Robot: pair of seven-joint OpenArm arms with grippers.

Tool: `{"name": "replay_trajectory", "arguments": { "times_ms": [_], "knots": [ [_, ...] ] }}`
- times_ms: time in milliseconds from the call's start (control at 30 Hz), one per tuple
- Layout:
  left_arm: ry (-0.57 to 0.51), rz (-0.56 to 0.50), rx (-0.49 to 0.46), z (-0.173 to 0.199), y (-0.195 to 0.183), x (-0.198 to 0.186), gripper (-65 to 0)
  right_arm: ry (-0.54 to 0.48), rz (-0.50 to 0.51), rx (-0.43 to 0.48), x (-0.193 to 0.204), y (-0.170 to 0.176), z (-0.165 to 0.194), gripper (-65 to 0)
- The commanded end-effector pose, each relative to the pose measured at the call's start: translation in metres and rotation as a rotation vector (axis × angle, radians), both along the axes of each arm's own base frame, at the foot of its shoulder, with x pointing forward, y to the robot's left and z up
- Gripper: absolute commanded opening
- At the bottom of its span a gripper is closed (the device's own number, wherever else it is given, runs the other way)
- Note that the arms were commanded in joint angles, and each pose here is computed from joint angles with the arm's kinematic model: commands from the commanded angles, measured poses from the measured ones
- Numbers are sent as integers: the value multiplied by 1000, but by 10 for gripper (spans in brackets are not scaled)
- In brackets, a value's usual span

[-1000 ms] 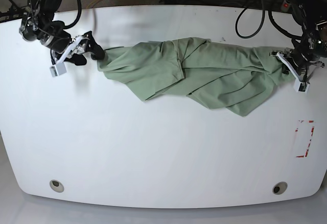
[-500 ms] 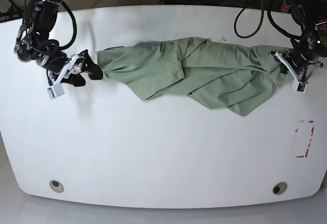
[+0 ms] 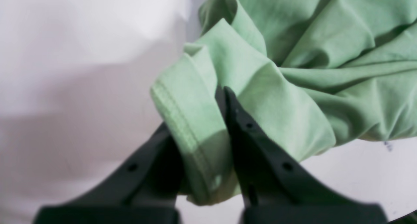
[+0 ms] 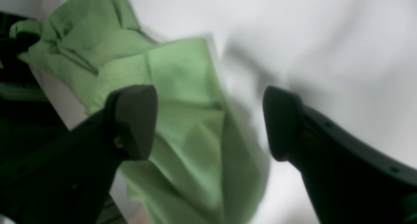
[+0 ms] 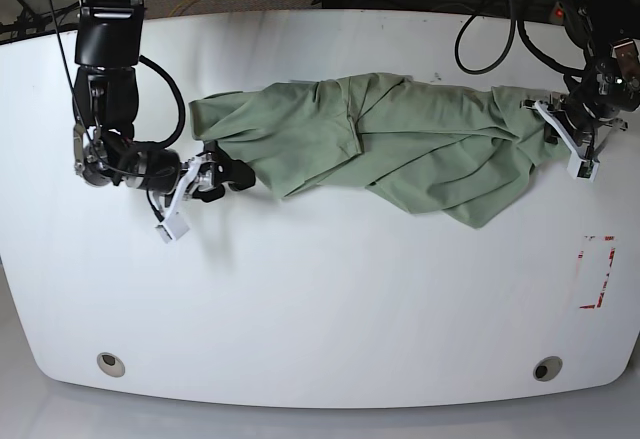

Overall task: Fold the T-shirt properly
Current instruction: 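Regrasp the shirt edge with the right gripper, holding it with the left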

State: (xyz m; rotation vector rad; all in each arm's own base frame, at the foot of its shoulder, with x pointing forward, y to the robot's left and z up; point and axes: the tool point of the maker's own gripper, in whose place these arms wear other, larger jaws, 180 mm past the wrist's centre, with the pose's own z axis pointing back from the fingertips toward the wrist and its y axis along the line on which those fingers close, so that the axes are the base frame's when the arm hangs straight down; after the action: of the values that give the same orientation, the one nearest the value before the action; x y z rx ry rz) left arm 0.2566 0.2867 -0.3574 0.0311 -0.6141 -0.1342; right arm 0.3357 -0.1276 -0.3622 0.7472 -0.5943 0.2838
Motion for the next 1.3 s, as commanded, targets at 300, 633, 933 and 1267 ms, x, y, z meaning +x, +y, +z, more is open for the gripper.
{"name": "replay_trajectory", "arguments": {
  "times_ms": [300,633,933,1267],
  "knots": [
    [-43,-2,13,12,4,7,-650,14,37,42,20,34,-21,-162],
    [-40,-2,13,11,4,6,-650,11,87,-88,21,51,-44,-163],
    [-40,-1,12,11,4,7,-650,7,104,-70,20,70,-44,-430],
    [-43,-3,10,11,3,8,-650,-5,103,-72,25,69,-40,-623]
  ]
}}
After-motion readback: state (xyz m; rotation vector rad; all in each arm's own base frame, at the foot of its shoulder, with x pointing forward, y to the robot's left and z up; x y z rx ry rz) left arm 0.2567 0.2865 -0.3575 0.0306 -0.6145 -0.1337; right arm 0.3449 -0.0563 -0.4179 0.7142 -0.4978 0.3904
